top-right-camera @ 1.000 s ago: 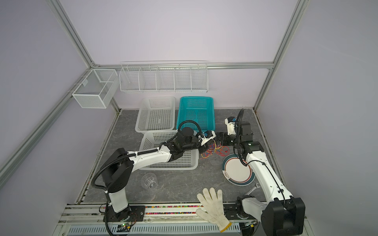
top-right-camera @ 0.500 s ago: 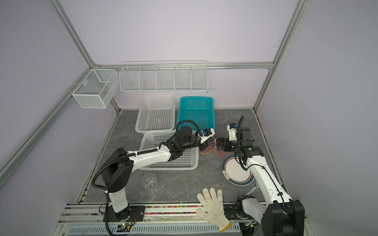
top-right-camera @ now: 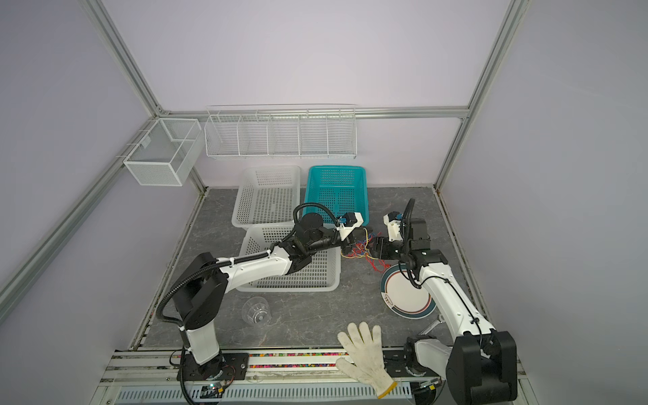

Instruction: Untangle the cables

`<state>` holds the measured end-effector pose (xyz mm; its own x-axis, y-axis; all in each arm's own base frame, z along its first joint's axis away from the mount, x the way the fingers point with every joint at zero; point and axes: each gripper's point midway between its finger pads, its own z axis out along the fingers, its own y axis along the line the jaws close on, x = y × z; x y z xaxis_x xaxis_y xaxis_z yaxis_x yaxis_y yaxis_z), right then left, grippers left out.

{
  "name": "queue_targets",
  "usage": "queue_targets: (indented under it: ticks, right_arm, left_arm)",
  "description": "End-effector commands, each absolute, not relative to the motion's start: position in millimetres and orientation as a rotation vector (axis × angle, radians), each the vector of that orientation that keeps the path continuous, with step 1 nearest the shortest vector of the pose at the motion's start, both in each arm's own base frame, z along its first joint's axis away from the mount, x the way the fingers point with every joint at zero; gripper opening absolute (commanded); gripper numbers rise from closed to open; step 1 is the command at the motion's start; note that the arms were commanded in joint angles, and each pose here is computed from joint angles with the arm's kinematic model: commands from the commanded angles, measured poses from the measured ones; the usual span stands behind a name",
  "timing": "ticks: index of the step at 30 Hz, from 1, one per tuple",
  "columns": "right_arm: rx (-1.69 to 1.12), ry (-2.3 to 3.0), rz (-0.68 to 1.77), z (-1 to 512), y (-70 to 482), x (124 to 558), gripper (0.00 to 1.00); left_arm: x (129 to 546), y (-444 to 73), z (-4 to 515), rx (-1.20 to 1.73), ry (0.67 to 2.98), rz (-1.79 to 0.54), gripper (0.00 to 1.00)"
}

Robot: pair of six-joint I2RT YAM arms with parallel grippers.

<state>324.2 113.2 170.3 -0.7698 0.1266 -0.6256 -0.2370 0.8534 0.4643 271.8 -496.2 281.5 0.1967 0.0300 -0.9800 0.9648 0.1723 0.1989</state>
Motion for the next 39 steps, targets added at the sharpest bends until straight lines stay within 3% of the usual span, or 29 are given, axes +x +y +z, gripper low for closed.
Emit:
queue_targets:
  ticks: [1,4,7,21,39]
  right_arm:
    - [-0.037,2.313,0.631,174,104,338,0.41]
    - [0.053,2.333,0.521,162,87,345,0.18]
    - [0.155,2.366,0.389,149,67,348,0.06]
    - [0.361,2.478,0.125,89,28,373,0.06]
    - [0.448,2.533,0.138,68,17,387,0.06]
  left_arm:
    - [264,-494,330,1.113,1.023,-0.992,0.00]
    - [265,-491,331,1.085,1.035,-0.996,0.00]
    - [270,-485,337,1.030,1.061,-0.982,0.00]
    - [285,-417,393,0.757,1.173,-0.797,0.00]
    - [253,-312,454,0.589,1.185,-0.628,0.00]
